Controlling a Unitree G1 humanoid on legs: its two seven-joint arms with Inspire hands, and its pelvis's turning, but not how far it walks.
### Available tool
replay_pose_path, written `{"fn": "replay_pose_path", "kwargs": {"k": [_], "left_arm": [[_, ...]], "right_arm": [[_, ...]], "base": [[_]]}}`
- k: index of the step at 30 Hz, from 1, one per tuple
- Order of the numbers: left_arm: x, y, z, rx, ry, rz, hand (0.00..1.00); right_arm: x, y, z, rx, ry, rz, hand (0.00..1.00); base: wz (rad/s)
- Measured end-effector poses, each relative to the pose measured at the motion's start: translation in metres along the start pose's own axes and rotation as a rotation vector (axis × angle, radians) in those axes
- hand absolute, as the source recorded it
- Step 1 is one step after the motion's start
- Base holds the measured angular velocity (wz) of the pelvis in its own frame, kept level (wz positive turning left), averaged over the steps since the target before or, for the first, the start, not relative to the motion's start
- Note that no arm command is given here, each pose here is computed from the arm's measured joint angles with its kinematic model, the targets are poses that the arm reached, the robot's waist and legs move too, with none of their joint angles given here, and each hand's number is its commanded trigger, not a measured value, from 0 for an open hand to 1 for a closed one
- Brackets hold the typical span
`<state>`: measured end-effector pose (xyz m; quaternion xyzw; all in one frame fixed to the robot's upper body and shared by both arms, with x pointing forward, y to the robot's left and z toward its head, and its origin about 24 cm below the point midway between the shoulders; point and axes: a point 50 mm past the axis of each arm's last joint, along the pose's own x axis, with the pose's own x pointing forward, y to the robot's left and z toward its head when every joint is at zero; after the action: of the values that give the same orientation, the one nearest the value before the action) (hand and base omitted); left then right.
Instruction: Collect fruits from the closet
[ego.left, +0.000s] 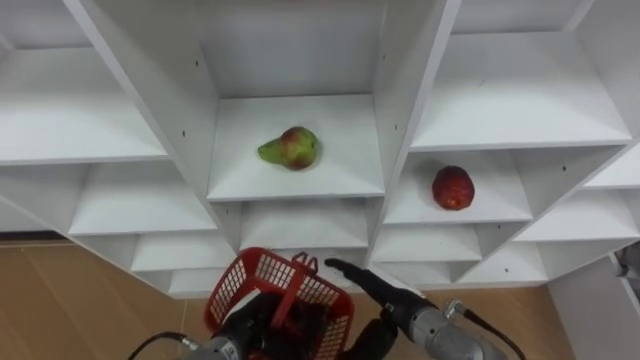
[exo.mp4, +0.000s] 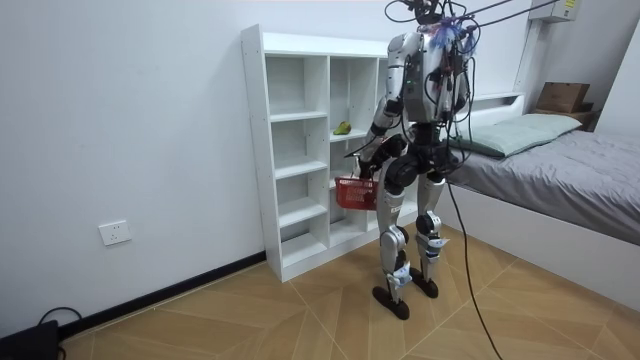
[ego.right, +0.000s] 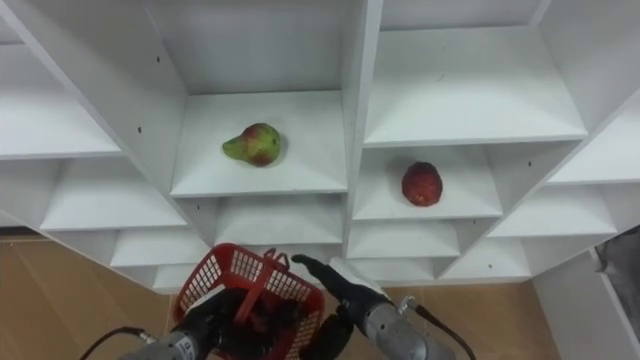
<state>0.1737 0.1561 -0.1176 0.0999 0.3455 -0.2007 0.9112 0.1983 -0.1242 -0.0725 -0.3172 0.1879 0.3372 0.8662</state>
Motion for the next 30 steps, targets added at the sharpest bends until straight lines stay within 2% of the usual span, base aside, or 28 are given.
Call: {"fn": "replay_pose_path", "kwargs": {"k": [5,13,30], "left_arm": [[-0.005,0.007,-0.006,-0.04,0.005,0.058,1.0],[-0.008,0.014,-0.011,-0.067,0.016,0.125,1.0],[-0.017,0.021,-0.026,-0.091,0.06,0.172,1.0]], "right_arm": [[-0.01,-0.012,0.017,-0.041,-0.092,-0.05,0.0],[-0.012,-0.019,0.034,-0.091,-0.168,-0.092,0.0],[-0.03,-0.049,0.085,-0.203,-0.397,-0.206,0.0]], "base": [[0.01],[0.05],[0.02]]}}
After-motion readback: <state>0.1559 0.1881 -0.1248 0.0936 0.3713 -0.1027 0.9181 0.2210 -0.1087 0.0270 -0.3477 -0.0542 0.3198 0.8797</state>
